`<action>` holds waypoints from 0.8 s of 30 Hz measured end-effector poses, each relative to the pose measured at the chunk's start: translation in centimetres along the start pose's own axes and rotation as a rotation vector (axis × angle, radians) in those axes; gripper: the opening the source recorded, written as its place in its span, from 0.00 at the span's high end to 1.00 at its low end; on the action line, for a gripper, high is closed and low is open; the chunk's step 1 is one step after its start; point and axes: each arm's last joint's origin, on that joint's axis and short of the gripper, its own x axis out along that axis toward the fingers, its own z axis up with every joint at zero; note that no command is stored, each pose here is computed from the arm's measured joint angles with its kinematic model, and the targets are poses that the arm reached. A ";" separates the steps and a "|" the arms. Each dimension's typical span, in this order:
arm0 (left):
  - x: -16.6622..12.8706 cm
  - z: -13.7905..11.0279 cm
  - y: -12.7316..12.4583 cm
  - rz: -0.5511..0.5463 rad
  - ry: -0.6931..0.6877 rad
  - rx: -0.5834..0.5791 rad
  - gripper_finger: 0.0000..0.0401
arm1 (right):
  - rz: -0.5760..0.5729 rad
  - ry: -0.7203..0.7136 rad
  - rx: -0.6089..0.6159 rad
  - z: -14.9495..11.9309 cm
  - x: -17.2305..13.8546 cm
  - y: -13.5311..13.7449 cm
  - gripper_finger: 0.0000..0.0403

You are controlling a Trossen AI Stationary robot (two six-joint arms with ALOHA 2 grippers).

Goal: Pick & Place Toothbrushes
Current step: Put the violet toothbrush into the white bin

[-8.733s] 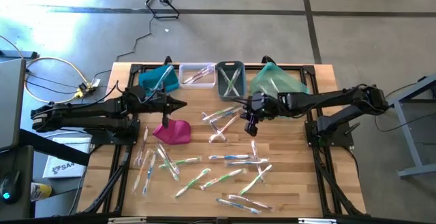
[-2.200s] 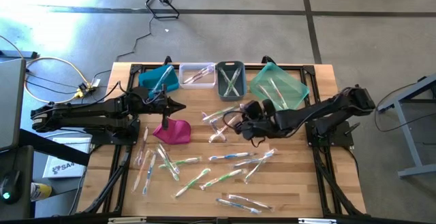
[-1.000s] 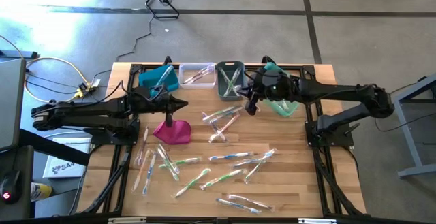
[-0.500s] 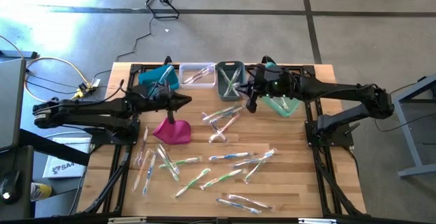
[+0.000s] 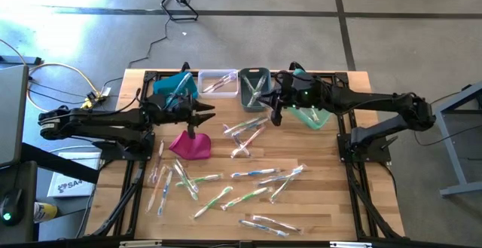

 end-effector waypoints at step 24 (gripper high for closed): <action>3.7 -1.1 0.2 -0.072 -0.016 -0.067 0.70 | 0.198 -0.209 -0.033 0.7 3.0 3.5 0.96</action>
